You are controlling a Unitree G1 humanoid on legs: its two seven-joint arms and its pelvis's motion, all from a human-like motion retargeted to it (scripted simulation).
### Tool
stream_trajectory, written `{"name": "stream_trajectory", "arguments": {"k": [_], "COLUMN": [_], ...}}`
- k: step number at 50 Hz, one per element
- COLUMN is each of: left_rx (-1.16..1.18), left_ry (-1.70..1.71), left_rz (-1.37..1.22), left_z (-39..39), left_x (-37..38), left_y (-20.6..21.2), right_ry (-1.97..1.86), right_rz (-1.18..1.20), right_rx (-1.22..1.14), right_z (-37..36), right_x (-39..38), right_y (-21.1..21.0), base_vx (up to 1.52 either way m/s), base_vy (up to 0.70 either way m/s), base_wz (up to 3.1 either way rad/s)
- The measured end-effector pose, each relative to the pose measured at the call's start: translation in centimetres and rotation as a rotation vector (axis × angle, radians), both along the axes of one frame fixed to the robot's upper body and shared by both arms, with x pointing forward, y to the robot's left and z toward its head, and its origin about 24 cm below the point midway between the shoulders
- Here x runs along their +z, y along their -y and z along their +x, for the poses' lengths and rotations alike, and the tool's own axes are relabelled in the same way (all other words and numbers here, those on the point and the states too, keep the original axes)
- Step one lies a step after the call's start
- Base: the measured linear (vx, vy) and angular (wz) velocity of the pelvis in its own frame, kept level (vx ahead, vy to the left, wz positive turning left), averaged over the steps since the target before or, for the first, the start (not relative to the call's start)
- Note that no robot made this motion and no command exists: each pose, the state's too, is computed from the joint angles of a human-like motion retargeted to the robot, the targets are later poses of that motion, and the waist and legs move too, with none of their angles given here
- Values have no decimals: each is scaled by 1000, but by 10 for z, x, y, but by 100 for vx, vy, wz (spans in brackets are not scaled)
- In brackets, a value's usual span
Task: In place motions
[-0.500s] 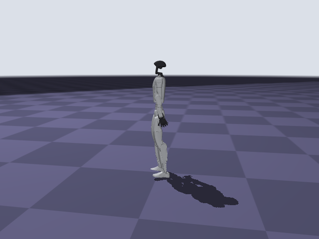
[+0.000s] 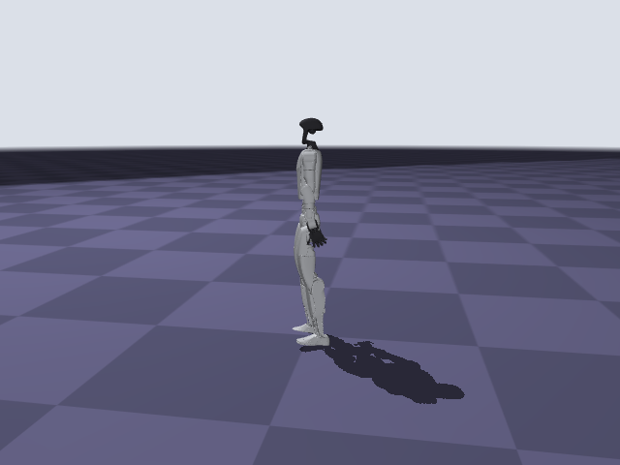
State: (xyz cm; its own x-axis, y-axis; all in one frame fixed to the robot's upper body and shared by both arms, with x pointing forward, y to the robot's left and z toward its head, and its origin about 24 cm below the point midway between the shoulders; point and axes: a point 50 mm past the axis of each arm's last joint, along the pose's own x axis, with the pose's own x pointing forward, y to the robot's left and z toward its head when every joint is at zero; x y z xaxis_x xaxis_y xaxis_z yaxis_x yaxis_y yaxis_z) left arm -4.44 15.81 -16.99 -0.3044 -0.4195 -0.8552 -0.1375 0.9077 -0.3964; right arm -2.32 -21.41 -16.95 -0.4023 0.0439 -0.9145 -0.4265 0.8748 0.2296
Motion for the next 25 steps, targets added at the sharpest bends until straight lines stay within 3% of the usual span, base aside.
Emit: {"name": "stream_trajectory", "arguments": {"k": [15, 25], "left_rx": [0, -1], "left_ry": [-6, -7], "left_rz": [-7, -8], "left_z": [-1, 0], "left_x": [0, 0], "left_y": [1, 0], "right_ry": [36, 32], "right_rz": [8, 6], "right_rx": [-77, 4], "right_z": [5, 7], "right_x": [-1, -1], "right_y": [-4, 0], "base_vx": [0, 0], "base_vy": [0, 0], "base_wz": [0, 0]}}
